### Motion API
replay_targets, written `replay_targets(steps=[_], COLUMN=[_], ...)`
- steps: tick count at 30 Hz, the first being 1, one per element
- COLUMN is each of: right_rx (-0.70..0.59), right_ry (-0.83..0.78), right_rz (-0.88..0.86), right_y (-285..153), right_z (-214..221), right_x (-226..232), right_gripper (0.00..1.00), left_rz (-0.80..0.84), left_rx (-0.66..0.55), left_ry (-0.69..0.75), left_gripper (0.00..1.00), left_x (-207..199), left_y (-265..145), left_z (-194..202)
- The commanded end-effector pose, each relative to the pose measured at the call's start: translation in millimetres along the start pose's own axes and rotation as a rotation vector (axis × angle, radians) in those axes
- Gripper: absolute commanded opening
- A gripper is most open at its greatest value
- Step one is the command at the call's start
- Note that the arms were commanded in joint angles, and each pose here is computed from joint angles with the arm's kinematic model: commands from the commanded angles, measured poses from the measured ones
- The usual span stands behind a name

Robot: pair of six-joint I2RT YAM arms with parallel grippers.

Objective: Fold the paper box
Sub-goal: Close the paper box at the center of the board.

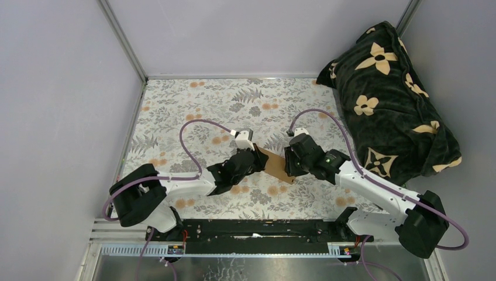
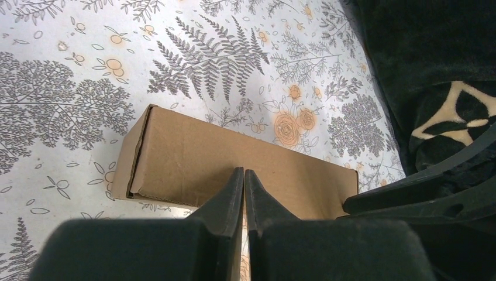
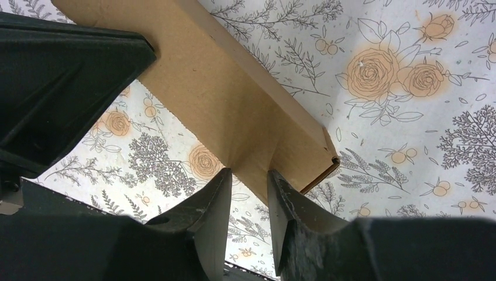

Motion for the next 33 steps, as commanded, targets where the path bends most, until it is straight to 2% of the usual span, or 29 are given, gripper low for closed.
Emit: replay_targets(steps=[1, 13, 16, 22, 26, 33], right_rx=[0.064, 0.083, 0.077, 0.075, 0.075, 0.077], right_ry=[0.008, -0.057, -0.066, -0.071, -0.075, -0.079], right_rz=[0.046, 0.162, 0.162, 0.156, 0.148, 0.137], right_y=[18.1, 38.8, 36.0, 34.7, 34.3, 35.5], right_z=[14.1, -0.7, -3.8, -7.7, -9.0, -11.2], right_x=[-5.3, -19.0, -20.4, -20.3, -19.2, -17.4], right_gripper=[0.37, 0.37, 0.37, 0.37, 0.37, 0.37], left_rz=[-0.076, -0.047, -0.032, 0.002, -0.014, -0.057], left_rx=[0.019, 0.038, 0.001, -0.106, -0.154, -0.108], left_ry=[0.029, 0.029, 0.061, 0.106, 0.115, 0.109], left_gripper=[0.09, 0.13, 0.19, 0.28, 0.31, 0.2], left_x=[16.1, 16.0, 3.3, -32.4, -27.1, 8.8], left_y=[-3.5, -28.0, -36.2, -55.5, -60.5, -46.8], left_z=[5.6, 8.0, -11.3, -78.4, -107.0, -102.8])
Point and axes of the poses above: each gripper's point midway between its finger pads, its own y axis out along the fingers, its own x axis along the line the jaws close on, z = x × y, the point moved 5 cm from there along -y, back along the fingers, and after that the axes turned 14 degrees about -y, right-handed, at the moved point
